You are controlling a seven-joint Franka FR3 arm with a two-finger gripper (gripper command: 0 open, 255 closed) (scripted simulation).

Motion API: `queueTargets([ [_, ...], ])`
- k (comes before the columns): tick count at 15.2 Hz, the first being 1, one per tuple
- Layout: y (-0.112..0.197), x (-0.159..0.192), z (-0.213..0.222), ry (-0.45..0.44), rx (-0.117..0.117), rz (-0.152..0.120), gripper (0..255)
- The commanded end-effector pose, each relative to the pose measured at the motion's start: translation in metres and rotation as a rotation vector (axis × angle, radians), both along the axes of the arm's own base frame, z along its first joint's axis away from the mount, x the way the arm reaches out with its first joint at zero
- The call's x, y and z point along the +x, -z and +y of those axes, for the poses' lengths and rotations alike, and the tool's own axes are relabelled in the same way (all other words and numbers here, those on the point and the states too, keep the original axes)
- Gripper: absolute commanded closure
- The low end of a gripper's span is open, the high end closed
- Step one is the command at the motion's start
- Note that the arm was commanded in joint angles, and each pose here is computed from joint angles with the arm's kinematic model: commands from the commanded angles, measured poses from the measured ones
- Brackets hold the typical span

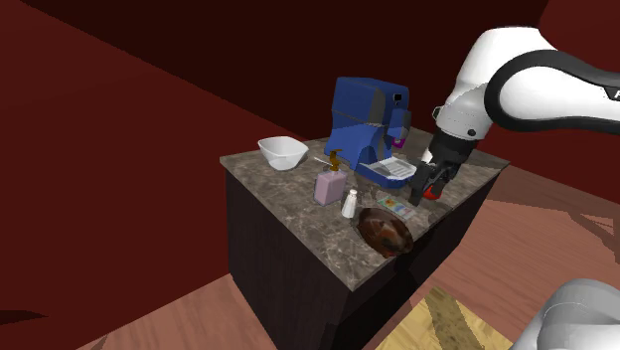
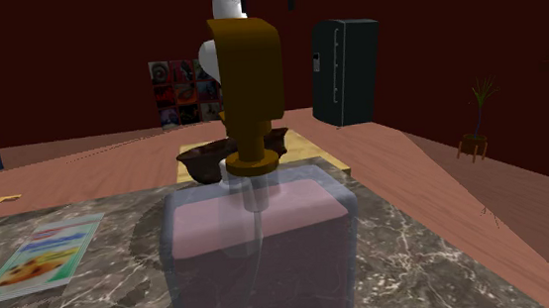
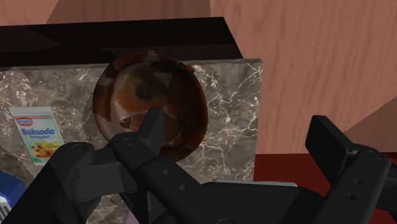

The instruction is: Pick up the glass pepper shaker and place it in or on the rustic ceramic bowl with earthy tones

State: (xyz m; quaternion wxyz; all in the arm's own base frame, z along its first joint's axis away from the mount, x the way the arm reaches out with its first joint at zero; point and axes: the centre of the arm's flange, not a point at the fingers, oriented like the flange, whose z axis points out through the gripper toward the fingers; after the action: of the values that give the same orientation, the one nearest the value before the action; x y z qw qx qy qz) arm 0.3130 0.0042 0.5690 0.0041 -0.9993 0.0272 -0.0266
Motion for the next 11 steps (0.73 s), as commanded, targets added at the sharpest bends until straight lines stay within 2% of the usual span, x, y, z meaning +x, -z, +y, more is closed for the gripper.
queueTargets([
  [1, 0.000, 0.000, 0.000, 0.000, 0.000, 0.000, 0],
  [11, 0.060, 0.104, -0.058, -0.003, 0.029, -0.003, 0],
])
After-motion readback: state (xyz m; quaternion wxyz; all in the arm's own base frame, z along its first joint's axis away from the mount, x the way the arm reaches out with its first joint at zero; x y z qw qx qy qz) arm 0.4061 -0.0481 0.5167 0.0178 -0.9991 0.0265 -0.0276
